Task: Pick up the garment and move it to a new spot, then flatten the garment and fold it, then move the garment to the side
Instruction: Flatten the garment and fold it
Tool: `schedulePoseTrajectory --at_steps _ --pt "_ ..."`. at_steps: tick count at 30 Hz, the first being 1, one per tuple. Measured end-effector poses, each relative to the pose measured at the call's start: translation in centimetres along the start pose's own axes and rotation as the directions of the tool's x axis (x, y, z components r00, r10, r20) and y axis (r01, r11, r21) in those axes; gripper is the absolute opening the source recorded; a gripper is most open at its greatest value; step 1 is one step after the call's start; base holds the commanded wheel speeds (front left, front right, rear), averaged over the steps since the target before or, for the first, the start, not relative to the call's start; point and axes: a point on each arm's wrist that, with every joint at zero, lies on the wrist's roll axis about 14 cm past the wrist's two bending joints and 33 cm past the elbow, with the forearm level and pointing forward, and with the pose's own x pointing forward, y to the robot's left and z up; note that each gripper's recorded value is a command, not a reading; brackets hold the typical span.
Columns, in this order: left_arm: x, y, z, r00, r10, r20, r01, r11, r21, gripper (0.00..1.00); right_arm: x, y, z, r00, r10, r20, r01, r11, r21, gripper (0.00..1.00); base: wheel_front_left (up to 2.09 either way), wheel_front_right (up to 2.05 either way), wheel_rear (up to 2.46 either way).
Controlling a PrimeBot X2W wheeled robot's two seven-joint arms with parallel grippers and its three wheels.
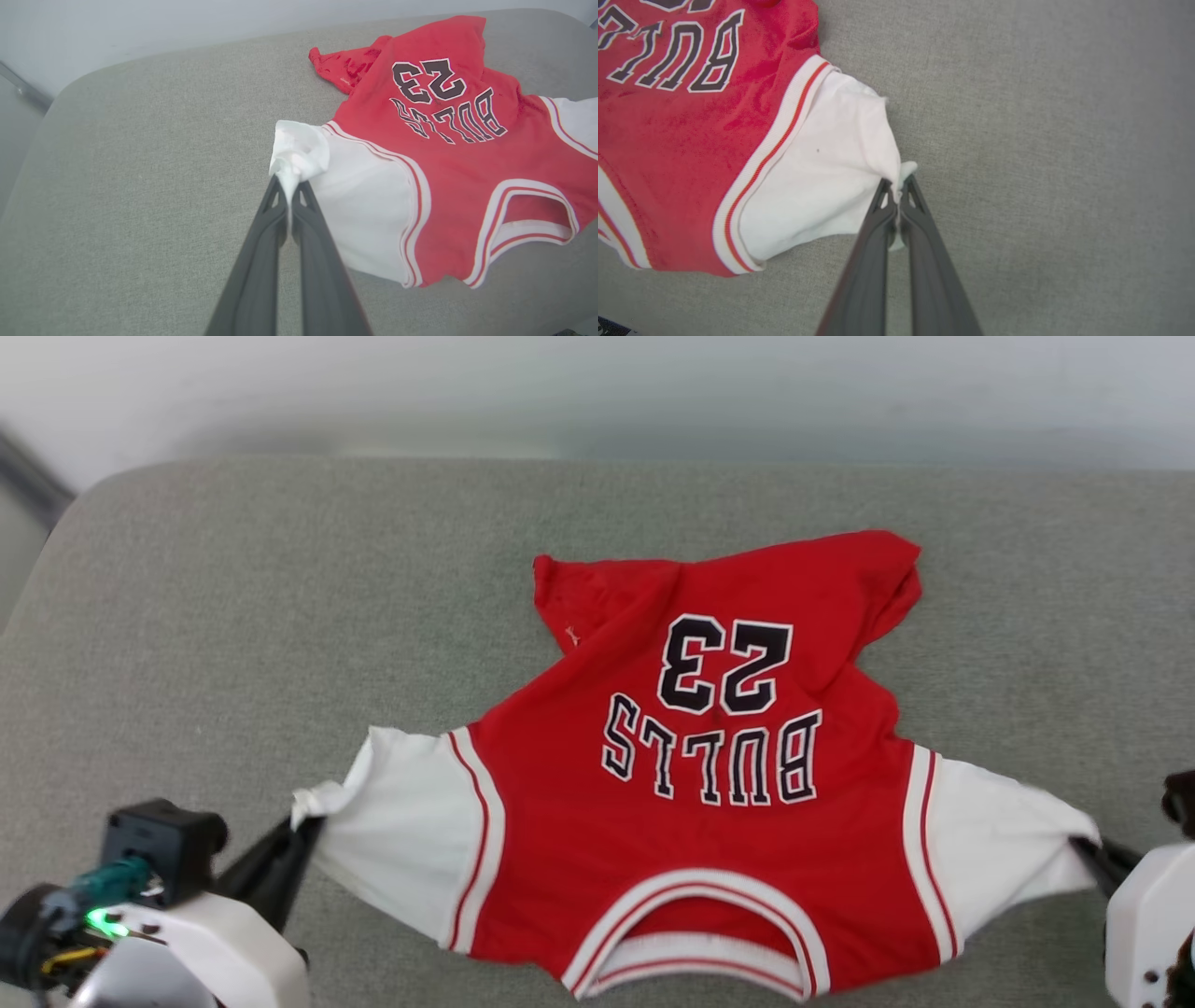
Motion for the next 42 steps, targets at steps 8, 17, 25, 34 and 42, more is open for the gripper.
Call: schedulePoseTrajectory --at_steps 8,17,25,34,42 --pt "-1.6 2.7 8.1 0.964 0.058 0.26 -0.087 0.991 0.103 0.0 -5.4 -1.4 10.4 0.945 -0.006 0.328 0.013 1.0 -0.019 0.0 0.0 0.0 0.0" --pt "-4.6 4.7 18.4 0.823 0.109 0.557 -0.18 0.981 0.074 0.0 -11.9 -1.7 19.9 0.786 -0.008 0.618 0.053 0.997 -0.055 0.0 0.0 0.0 0.0" --pt "-5.2 5.4 24.2 0.716 0.107 0.69 -0.218 0.973 0.075 0.0 -15.6 -1.6 26.0 0.64 0.003 0.768 0.106 0.99 -0.093 0.0 0.0 0.0 0.0" --pt "-1.1 6.6 28.7 0.673 0.073 0.736 -0.224 0.969 0.108 0.0 -14.1 -2.5 31.2 0.573 -0.006 0.819 0.179 0.977 -0.118 0.0 0.0 0.0 0.0" --pt "4.2 7.6 32.6 0.63 0.05 0.775 -0.202 0.974 0.102 0.0 -10.9 -3.7 36.0 0.538 -0.013 0.843 0.277 0.947 -0.163 0.0 0.0 0.0 0.0"
